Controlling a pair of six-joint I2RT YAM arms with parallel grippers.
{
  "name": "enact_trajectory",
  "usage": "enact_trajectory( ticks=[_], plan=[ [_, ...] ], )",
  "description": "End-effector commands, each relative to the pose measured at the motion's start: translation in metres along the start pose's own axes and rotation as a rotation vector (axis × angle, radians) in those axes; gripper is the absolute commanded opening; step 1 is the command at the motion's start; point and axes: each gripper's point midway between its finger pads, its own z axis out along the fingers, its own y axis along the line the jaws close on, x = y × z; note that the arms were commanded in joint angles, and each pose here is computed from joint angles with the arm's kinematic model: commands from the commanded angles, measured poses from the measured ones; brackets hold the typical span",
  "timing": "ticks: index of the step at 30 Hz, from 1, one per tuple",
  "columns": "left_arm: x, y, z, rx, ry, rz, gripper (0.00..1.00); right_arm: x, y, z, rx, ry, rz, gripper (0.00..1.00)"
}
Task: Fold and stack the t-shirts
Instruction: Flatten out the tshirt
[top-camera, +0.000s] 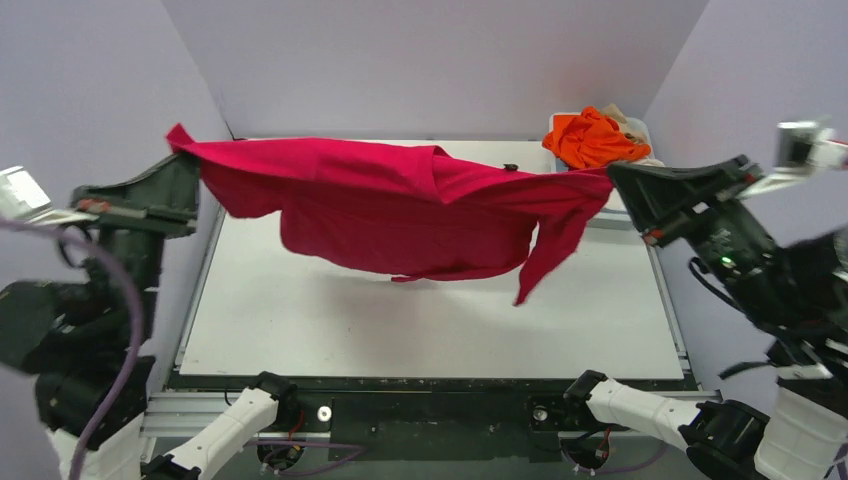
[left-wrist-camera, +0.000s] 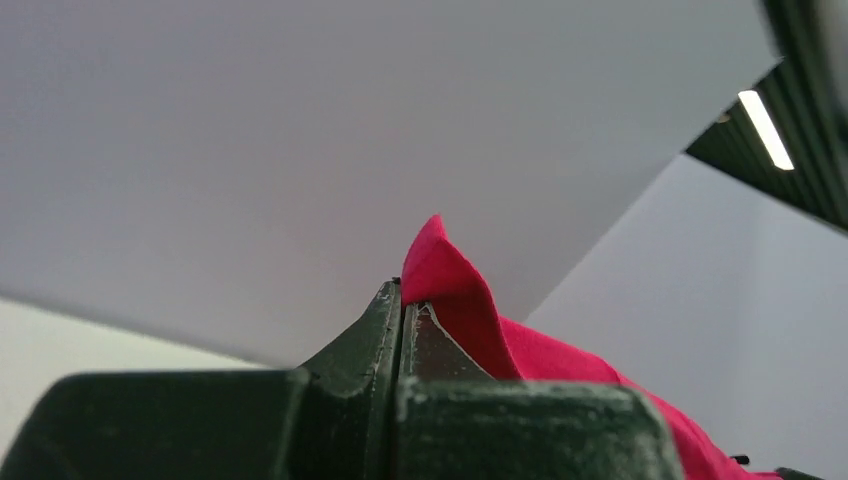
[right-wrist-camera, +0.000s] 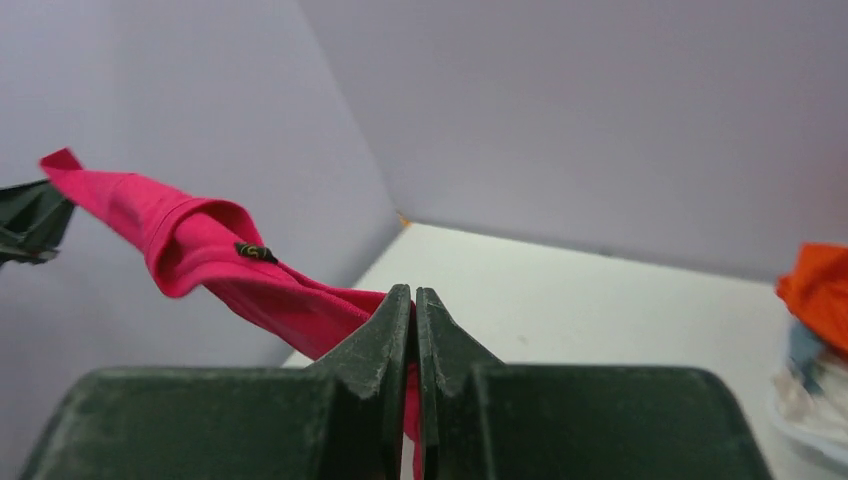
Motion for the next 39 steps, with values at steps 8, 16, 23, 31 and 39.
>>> enact_trajectory(
  ticks=[8,16,23,31,39],
  plan=[
    [-0.083,-0.091,-0.033,0.305,-0.131,0.053,0.00,-0.065,0.048,-0.045,-0.258,-0.130,0.011,0.00],
    [-0.009,-0.005,0.068,-0.009,-0.019,0.095,0.00,-0.011,-0.041,0.044,0.282,-0.020,-0.117,0.00],
    [0.161,0.135,0.167,-0.271,0.277,0.210,0.00,0.127,-0.159,0.143,0.650,0.298,-0.158,0.00],
    [0.344,0.284,0.204,-0.574,0.751,0.360,0.75,0.299,-0.256,0.221,0.722,0.612,-0.079,0.33],
    [0.373,0.272,0.185,-0.599,0.864,0.435,0.80,0.307,-0.248,0.200,0.760,0.707,-0.153,0.99]
  ],
)
